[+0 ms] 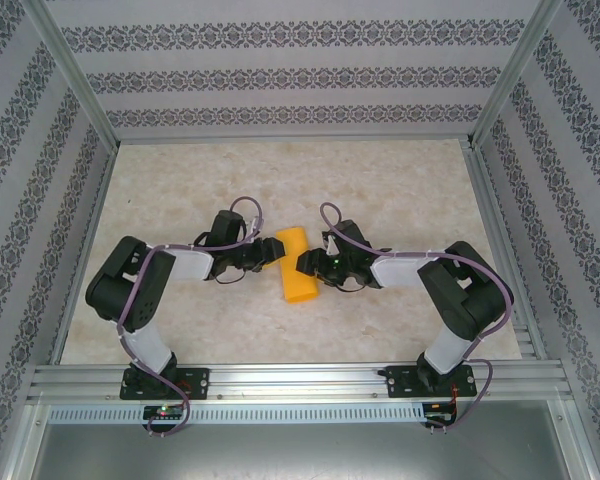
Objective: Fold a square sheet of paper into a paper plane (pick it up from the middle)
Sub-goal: First fold in half a square sheet of paper at the center of the table.
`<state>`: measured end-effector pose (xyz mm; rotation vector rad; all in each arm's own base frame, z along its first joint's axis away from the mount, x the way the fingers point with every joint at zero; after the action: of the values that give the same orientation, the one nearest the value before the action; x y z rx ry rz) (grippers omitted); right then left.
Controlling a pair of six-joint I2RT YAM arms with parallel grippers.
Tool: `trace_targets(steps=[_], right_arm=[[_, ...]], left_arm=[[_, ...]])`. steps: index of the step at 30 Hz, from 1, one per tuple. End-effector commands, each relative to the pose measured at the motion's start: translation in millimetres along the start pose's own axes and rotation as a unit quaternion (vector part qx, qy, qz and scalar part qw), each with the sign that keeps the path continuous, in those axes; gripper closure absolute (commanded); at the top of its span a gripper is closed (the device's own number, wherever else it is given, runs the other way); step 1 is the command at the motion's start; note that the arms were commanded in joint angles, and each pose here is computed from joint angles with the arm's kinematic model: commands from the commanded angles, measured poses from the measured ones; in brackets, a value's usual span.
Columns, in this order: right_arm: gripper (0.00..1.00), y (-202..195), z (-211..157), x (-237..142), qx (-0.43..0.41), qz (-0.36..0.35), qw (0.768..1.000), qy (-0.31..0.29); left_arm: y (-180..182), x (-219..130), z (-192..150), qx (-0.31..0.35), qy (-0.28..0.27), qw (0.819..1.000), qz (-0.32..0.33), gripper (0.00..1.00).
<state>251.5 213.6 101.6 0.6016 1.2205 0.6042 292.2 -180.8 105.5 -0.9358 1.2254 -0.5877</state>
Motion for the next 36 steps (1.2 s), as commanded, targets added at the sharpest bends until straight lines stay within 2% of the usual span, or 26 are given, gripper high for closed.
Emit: trace_targets(steps=[1,7,12,18,26,36], right_arm=[[0.45,3.8,2.1,-5.3,-0.016,0.024,1.000,-0.006],[0.45,4.1,3.0,-8.6,-0.015,0.028,0.999,-0.006],[0.42,7.9,7.3,-17.7,-0.027,0.023,0.999,-0.014],[0.37,8.4,14.4,-24.2,-0.053,-0.009,0.999,-0.011],[0.36,8.0,28.9,-13.1,-0.065,-0.041,0.997,0.016],[0.44,1.7,35.8,1.7,-0.064,-0.048,0.996,0.045]], left_arm=[[-8.1,6.1,1.0,0.017,0.008,0.999,-0.037,0.55],[-4.8,9.5,0.5,0.017,0.012,0.999,-0.031,0.67],[1.6,11.5,-1.1,0.015,0.015,1.000,0.000,0.78],[7.2,13.7,-1.9,0.011,0.013,1.000,0.022,0.81],[8.6,14.3,-2.1,0.010,0.016,0.999,0.035,0.82],[11.9,12.9,-3.3,0.006,0.017,0.998,0.062,0.83]])
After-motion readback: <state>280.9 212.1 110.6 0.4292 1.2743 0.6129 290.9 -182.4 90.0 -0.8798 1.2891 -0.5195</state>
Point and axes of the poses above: each hand's point on the last joint's axis, 136 mm out from that joint toward the fingers, its own x axis out along the fingers, its own y axis along the line the jaws close on, z = x × y, the point moved 10 cm from there along -x, back along the fingers, and after that the axes turned 6 degrees about -x, right-handed, at the moved point
